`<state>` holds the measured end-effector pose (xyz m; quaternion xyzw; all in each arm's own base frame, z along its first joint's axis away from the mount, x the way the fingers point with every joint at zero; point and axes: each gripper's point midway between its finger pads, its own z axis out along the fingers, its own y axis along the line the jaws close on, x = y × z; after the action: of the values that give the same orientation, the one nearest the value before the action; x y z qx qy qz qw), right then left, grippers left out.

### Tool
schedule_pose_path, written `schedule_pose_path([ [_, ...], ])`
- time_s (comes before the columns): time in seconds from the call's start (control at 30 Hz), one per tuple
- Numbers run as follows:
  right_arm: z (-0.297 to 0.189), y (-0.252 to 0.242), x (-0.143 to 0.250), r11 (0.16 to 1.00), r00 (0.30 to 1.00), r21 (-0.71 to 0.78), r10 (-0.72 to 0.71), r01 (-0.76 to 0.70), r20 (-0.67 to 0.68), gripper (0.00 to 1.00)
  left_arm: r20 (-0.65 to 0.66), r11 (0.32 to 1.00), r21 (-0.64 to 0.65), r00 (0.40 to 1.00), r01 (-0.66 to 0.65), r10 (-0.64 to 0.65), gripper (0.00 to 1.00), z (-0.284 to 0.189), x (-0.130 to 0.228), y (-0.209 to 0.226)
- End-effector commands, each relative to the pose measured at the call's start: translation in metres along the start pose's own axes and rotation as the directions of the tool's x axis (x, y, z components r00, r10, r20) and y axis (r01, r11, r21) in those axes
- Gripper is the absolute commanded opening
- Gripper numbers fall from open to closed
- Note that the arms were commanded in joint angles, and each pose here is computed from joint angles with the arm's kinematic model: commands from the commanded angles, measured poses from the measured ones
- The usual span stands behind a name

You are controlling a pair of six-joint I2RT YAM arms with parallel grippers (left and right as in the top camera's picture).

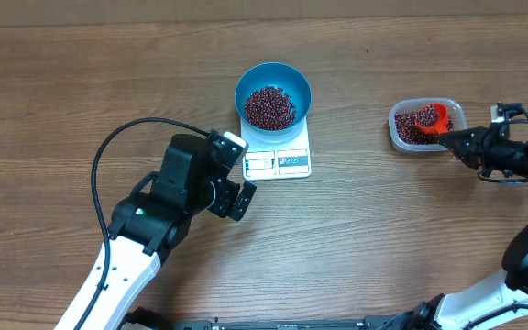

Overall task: Scoop item into bowl and weigh 150g on scale
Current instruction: 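Drag the scoop through the beans in the tub and lift it full, then carry the filled scoop leftward over the teal bowl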

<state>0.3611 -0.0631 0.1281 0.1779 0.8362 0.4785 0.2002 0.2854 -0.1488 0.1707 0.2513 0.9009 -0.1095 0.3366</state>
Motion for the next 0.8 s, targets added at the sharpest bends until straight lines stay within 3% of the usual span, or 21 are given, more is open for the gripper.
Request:
schedule_pose_path([
  [0.0, -0.001, 0.017, -0.001, 0.992, 0.998, -0.112, -0.056, 0.058, 0.023, 0.04, -0.011, 1.0, -0.009, 1.0, 0.01, -0.01, 1.0, 0.002, 0.003, 0.002],
  [0.77, 0.014, 0.074, 0.017, 0.925, 0.991, -0.356, -0.135, 0.129, 0.007, 0.04, -0.01, 1.0, -0.009, 1.0, 0.01, -0.01, 1.0, 0.002, 0.003, 0.002],
])
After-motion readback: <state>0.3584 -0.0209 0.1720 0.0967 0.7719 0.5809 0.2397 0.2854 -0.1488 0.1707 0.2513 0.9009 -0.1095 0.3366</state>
